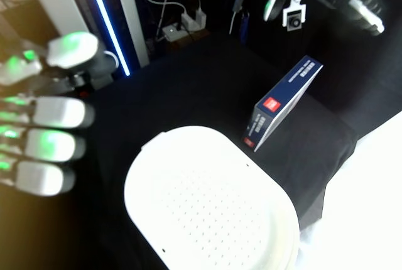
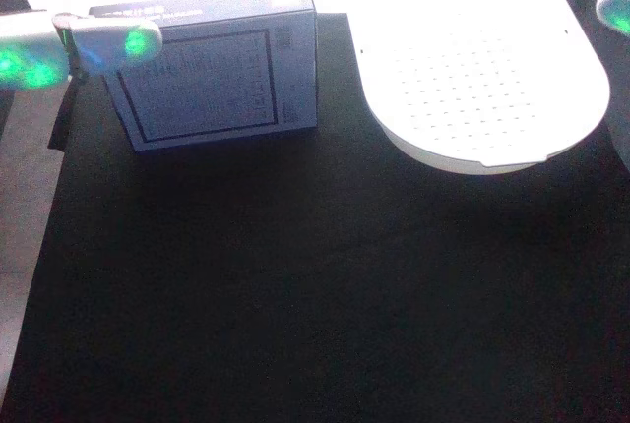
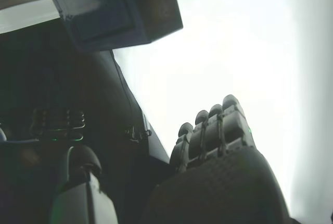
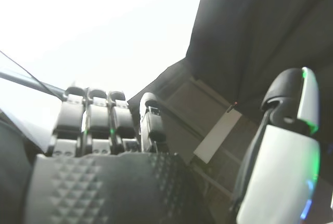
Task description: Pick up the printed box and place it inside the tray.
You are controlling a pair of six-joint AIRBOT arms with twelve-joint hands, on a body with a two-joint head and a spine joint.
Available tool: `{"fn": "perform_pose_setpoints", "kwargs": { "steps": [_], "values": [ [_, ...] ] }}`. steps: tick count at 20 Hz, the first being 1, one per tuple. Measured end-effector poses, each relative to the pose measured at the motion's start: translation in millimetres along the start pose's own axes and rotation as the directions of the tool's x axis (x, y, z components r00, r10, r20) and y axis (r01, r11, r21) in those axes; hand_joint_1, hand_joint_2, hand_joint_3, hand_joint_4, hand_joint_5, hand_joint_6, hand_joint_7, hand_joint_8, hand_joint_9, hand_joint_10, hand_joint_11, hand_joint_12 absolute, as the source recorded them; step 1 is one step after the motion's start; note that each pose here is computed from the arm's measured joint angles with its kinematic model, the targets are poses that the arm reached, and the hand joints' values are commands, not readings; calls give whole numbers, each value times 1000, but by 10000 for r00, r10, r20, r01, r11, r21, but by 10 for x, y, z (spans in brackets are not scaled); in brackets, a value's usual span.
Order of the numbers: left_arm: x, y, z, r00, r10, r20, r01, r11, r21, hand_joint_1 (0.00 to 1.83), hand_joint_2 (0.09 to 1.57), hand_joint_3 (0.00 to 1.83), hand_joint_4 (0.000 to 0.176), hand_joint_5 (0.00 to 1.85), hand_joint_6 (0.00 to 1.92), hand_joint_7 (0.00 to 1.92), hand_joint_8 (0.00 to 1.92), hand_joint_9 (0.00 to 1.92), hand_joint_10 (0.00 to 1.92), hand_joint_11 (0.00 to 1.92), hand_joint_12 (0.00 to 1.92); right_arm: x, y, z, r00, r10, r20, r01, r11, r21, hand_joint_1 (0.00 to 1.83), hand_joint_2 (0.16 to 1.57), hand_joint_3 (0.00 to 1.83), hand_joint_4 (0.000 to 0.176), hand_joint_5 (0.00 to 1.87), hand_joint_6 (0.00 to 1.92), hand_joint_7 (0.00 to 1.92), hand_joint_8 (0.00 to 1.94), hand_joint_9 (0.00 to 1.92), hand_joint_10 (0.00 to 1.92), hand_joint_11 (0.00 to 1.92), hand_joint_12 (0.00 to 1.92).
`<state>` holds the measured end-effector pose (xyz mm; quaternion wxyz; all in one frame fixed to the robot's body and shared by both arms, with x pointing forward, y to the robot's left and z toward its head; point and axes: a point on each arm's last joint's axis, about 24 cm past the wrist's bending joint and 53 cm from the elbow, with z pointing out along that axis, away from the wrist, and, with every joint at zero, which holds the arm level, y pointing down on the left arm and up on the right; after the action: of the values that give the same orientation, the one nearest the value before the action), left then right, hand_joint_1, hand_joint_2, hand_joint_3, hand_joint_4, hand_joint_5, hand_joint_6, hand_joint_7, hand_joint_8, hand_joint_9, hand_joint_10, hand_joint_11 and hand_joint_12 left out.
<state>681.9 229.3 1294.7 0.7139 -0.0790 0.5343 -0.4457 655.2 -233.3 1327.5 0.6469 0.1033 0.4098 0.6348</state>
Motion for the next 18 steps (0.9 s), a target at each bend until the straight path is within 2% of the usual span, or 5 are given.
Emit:
{"fn": "perform_pose_setpoints", "kwargs": {
  "steps": [2,5,10,11,18],
  "values": [
    [29,54,41,9996,109,-277,-114,9997,-196,616,846,6,141,121,2,186,1,151,2,0,376,15,-9,14,10000,15,-29,-15,10000,40,756,763,64,111,0,0,82,6,0,0,0,0],
    [-11,81,206,9980,353,-530,-369,9989,-303,574,826,3,175,85,1,162,3,146,6,0,310,131,-27,13,9995,105,-294,-104,9999,51,709,759,56,101,0,0,110,14,17,7,0,0],
    [292,105,469,9834,640,-1697,-733,9961,-494,502,807,0,136,0,0,129,0,132,0,0,455,180,-21,13,9991,143,-397,-143,9999,-3,742,759,48,106,0,0,122,11,29,10,0,0],
    [431,212,477,9748,591,-2149,-787,9933,-841,517,746,0,151,0,0,162,14,161,12,0,454,179,-26,13,9991,137,-395,-137,9999,19,748,752,43,113,0,0,129,12,26,9,0,0],
    [530,565,454,9701,208,-2418,-673,9803,-1857,522,727,0,153,0,0,164,1,172,0,0,466,234,-21,12,9985,197,-502,-199,9998,-26,745,734,31,113,0,0,178,20,70,24,0,0]
  ]
}}
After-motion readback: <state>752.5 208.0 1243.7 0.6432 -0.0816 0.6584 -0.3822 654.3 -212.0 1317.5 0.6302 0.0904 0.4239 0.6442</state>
